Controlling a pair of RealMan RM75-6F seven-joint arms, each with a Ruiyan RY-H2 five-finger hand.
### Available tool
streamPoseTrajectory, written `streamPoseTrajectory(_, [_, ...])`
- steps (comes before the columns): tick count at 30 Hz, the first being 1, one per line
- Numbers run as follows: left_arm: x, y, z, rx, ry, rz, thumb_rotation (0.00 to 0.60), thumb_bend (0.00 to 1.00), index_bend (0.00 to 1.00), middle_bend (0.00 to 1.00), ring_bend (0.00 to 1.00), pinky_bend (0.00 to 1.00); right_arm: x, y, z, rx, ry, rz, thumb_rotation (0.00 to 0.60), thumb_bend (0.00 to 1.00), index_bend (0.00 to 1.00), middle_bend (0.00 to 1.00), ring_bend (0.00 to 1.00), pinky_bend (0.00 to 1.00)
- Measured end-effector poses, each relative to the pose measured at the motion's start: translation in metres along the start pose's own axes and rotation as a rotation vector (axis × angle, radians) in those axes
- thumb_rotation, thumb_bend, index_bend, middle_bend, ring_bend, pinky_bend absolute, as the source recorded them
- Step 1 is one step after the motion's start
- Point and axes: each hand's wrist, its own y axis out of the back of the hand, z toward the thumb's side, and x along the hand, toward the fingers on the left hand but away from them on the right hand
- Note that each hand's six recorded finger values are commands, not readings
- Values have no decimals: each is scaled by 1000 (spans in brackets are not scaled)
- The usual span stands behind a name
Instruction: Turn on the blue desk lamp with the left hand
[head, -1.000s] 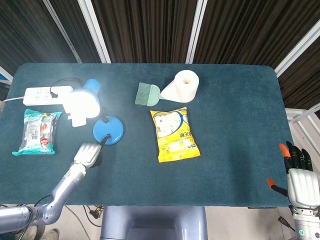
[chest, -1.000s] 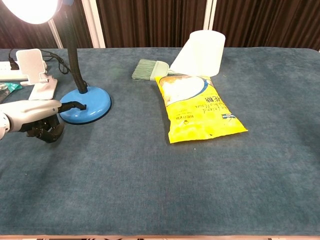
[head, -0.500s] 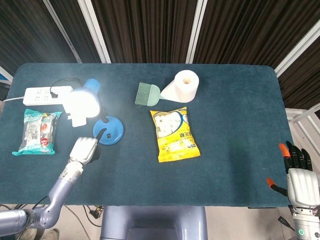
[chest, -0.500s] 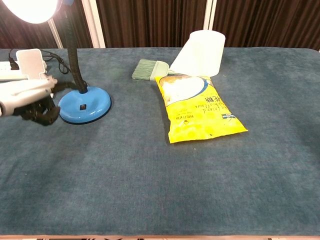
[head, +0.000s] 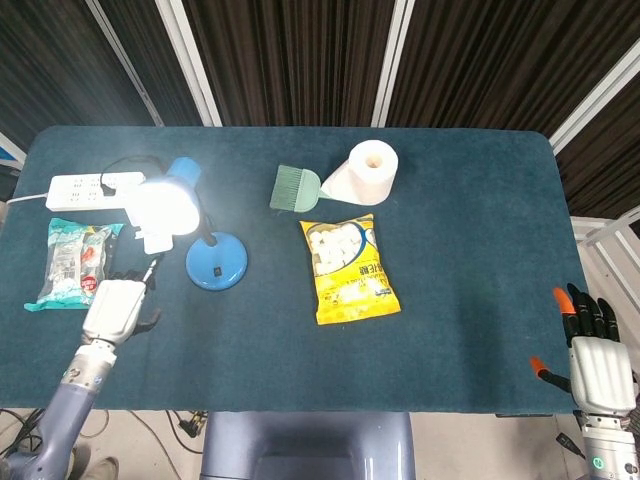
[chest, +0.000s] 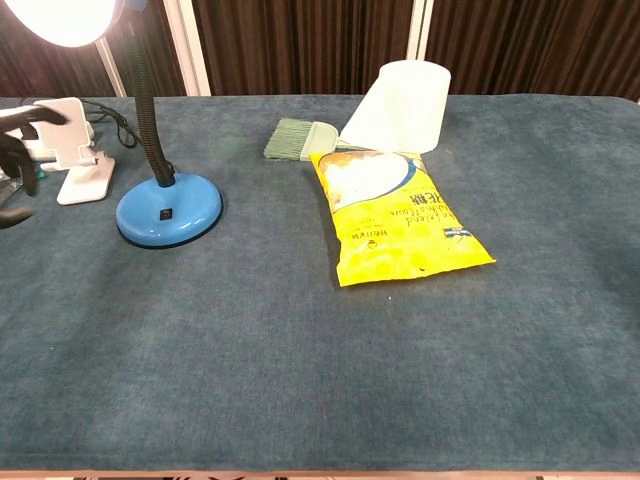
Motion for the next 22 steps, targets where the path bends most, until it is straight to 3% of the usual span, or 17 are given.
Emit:
streamPoseTrajectory(6, [-41,-2,-55,4,214,39,600,162,116,51,0,54,1,0,2,1,7,2,600,235,57,18,51,11])
streamPoseTrajectory(10, [-59,-4,-83,-64,284,83,600,136,104,41,0,42,1,-2,3,3,14,8,600,235,57,18,51,11])
streamPoseTrajectory(16, [-72,7,-109,-146,290,197,600,136,103,40,0,36,2,-4,5,6,29,16,600,235,57,18,51,11])
streamPoseTrajectory(22, [-79,14,-117,-164,281,224,600,136,103,41,0,36,3,-2,5,2,32,13,600,235,57,18,51,11])
